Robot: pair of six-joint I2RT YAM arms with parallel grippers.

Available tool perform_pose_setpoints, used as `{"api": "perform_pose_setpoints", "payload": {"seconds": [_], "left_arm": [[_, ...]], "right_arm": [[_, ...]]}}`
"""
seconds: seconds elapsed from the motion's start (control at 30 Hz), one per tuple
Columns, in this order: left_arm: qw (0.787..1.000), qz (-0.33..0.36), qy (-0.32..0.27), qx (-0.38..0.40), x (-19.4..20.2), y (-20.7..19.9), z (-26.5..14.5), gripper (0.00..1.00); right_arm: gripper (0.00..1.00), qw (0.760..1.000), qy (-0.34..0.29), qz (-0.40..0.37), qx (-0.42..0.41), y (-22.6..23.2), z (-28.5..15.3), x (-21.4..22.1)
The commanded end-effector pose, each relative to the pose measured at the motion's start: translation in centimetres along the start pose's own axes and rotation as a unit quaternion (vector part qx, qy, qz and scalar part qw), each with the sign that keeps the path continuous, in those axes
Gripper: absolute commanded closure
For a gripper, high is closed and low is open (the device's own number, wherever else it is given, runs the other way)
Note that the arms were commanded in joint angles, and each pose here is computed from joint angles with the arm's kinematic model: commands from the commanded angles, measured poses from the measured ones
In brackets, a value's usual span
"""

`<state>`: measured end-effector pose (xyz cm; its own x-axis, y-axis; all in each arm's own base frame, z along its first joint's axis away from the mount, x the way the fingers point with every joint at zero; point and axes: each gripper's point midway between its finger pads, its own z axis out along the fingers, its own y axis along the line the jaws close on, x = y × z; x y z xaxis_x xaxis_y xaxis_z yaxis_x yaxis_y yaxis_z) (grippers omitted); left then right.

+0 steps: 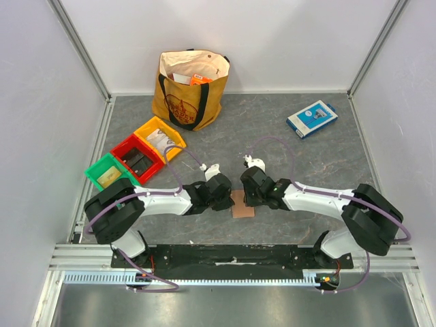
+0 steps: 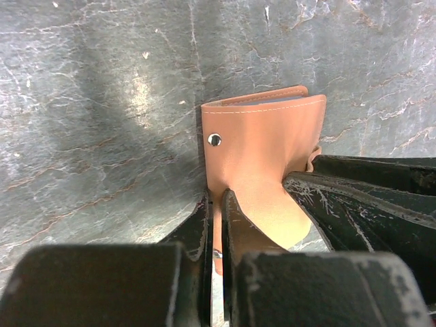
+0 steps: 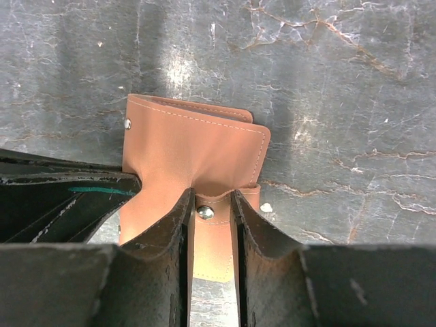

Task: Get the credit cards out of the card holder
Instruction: Open the card holder at the center of the board.

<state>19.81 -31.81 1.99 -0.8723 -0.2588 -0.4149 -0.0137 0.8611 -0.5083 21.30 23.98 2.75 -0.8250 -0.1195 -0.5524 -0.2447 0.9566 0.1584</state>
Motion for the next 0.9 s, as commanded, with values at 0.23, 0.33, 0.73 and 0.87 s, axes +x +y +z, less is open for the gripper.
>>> {"api": "perform_pose_setpoints", "payload": {"seconds": [0.23,0.33,0.73,0.87], "left_arm": [[0.997,-0.002,0.003,-0.078,1.1,3.8,0.5,0.98],[0.997,-0.005,-0.005,-0.083,0.7,4.1,0.3,0.98],[0.998,-0.006,-0.016,-0.056,-0.2,2.8,-0.7,0.92],[0.999,-0.02,-0.02,-0.036,-0.4,2.1,-1.2,0.84]], "right_arm": [[1.0,0.991,0.016,0.063,-0.118,-0.2,-0.9,0.7],[1.0,0.984,0.012,0.079,-0.16,0.6,-1.1,0.2],[0.69,0.996,-0.025,0.018,-0.081,-1.5,-4.2,-2.9],[0.72,0.999,-0.008,0.027,-0.045,-3.0,-3.8,-1.6]]}}
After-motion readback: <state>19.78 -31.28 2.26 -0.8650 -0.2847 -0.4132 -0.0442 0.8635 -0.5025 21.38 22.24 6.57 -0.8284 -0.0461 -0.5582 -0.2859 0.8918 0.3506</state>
